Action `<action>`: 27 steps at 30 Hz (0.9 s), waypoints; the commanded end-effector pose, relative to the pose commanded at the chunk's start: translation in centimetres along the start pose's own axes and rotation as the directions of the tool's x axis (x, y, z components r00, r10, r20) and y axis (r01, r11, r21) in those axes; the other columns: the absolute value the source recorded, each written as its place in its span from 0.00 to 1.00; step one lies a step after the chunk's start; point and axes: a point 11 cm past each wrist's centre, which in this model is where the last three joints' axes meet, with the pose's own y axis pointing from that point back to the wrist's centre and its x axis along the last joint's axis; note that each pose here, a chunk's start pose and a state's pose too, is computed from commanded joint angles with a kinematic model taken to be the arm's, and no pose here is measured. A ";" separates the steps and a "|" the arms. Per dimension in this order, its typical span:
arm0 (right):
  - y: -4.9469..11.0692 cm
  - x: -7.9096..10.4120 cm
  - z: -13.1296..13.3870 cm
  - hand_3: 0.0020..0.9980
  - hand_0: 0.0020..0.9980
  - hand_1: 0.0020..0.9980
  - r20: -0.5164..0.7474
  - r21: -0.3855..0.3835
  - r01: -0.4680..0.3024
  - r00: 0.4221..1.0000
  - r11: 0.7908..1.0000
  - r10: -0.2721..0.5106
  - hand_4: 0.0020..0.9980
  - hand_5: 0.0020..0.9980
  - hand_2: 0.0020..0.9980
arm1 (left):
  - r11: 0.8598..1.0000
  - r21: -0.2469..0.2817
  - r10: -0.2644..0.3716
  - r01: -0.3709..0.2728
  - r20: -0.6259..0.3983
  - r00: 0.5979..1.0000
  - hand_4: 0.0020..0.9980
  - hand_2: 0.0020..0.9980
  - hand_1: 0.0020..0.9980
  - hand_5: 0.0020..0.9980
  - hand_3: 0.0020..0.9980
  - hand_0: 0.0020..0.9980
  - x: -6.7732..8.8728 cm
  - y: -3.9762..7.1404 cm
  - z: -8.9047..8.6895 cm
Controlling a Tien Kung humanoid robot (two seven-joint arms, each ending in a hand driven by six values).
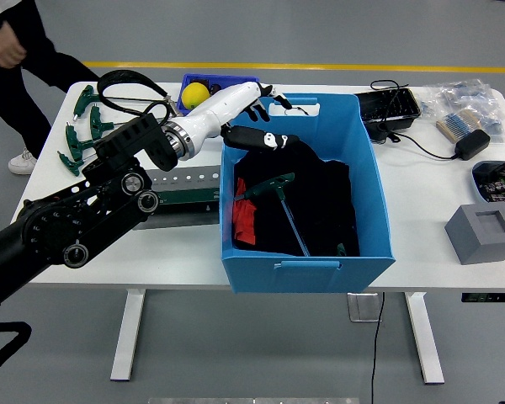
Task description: Lift tool from toolbox,place it in box,lift tool from toolbox,place it in box
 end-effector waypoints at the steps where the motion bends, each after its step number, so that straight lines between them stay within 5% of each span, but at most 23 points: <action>1: 0.0 0.0 0.0 0.55 0.65 0.63 0.000 0.000 0.000 1.000 1.000 0.000 0.78 0.67 0.70 | 1.000 0.009 0.016 -0.016 -0.036 0.999 0.86 0.71 0.55 0.56 0.66 0.50 0.3 0.4 -0.4; 5: 0.0 -0.1 0.3 0.55 0.65 0.63 0.004 -0.002 0.002 1.000 1.000 -0.002 0.78 0.67 0.70 | 0.995 0.063 0.088 -0.076 -0.211 0.974 0.85 0.63 0.52 0.57 0.64 0.47 0.8 2.8 -3.1; 11: 0.0 -0.3 0.7 0.55 0.65 0.62 0.001 -0.005 0.004 1.000 1.000 -0.004 0.78 0.67 0.70 | 0.971 0.154 0.234 -0.184 -0.441 0.866 0.86 0.58 0.48 0.59 0.61 0.46 -0.5 7.3 -7.7; 14: 0.0 -0.6 0.7 0.55 0.65 0.62 0.005 -0.006 0.008 1.000 1.000 -0.008 0.78 0.67 0.70 | 0.955 0.236 0.283 -0.181 -0.534 0.797 0.86 0.58 0.48 0.59 0.61 0.46 -3.7 9.9 -10.6; 17: 0.0 -0.8 0.7 0.55 0.64 0.63 0.009 -0.005 0.010 1.000 1.000 -0.010 0.78 0.67 0.70 | 0.943 0.316 0.287 -0.109 -0.599 0.748 0.86 0.56 0.46 0.59 0.61 0.45 -7.9 13.0 -13.3; 21: 0.1 -0.9 0.7 0.55 0.64 0.63 0.006 -0.006 0.013 1.000 1.000 -0.013 0.78 0.67 0.70 | 0.914 0.405 0.299 -0.031 -0.618 0.727 0.86 0.56 0.46 0.59 0.61 0.45 -11.8 16.9 -16.0; 27: 0.1 -1.1 0.8 0.55 0.64 0.63 -0.005 -0.010 0.017 1.000 1.000 -0.017 0.78 0.67 0.70 | 0.927 0.362 0.312 -0.101 -0.594 0.741 0.85 0.56 0.46 0.59 0.60 0.45 -10.0 15.6 -14.8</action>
